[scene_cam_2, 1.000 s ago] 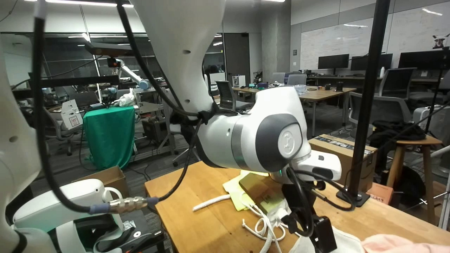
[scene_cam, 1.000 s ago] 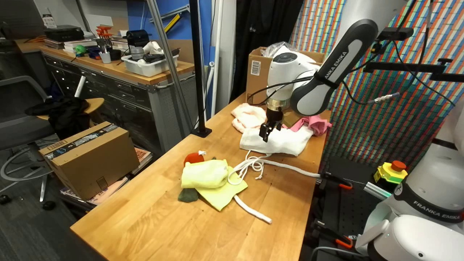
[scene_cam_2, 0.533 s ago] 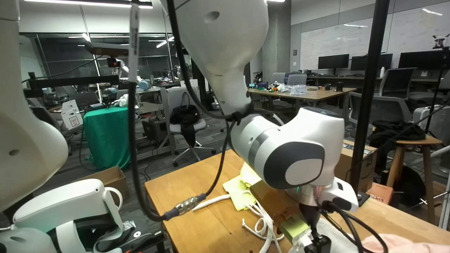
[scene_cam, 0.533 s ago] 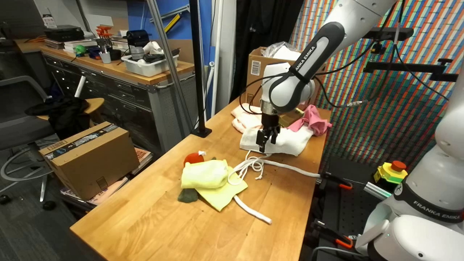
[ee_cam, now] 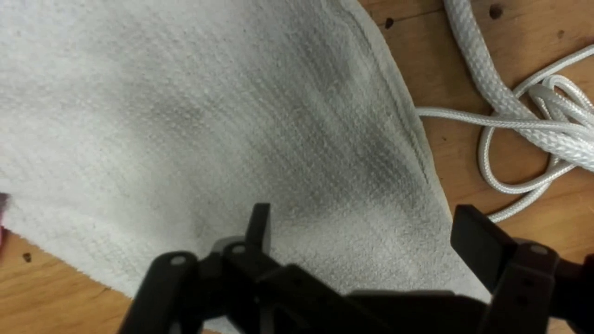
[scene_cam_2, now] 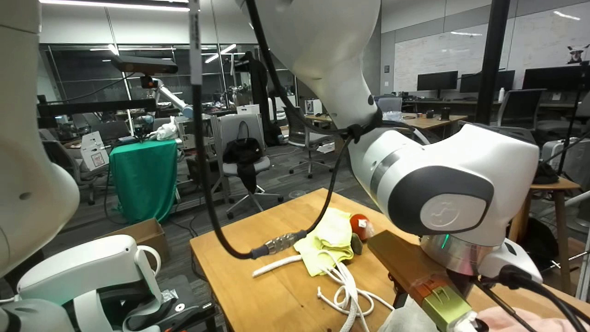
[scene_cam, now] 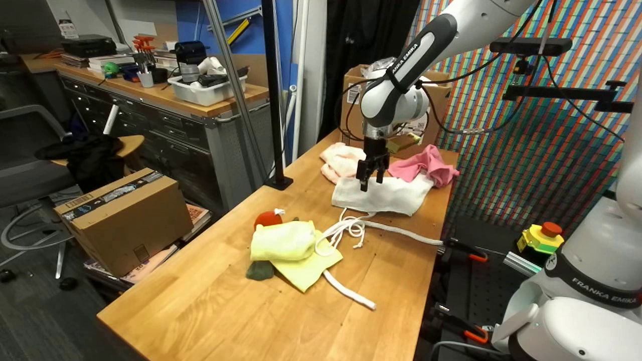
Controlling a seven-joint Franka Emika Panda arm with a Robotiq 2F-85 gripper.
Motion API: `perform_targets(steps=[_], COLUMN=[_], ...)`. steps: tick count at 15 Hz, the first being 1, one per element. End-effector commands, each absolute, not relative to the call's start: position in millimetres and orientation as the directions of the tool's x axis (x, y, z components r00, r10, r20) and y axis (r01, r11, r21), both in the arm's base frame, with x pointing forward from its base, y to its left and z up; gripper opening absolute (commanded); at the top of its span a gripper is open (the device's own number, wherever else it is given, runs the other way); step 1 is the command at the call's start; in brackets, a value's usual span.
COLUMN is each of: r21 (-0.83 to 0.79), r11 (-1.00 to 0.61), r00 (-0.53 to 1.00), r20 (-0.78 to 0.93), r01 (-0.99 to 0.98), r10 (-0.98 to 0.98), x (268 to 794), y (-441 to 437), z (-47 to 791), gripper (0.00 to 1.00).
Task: Separate the objects on the heap
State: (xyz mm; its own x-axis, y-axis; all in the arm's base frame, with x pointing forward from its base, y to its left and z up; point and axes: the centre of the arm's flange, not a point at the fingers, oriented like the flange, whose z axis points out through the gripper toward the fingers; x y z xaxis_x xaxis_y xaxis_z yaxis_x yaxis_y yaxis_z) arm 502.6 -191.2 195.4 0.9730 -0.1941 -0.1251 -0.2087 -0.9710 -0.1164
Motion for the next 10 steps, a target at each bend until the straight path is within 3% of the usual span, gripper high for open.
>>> perform_targets(steps=[1,10], r21=[-0.129,-0.123], r11=[-0.973,-0.976], r00=[0.972,0.964], r20=[-0.166,-0.221], r01=[-0.19,-0.179], r10=[-0.168,-0.148], x=[513,513], y=[-193,-192], z=[187,151], gripper=[1.0,1.0])
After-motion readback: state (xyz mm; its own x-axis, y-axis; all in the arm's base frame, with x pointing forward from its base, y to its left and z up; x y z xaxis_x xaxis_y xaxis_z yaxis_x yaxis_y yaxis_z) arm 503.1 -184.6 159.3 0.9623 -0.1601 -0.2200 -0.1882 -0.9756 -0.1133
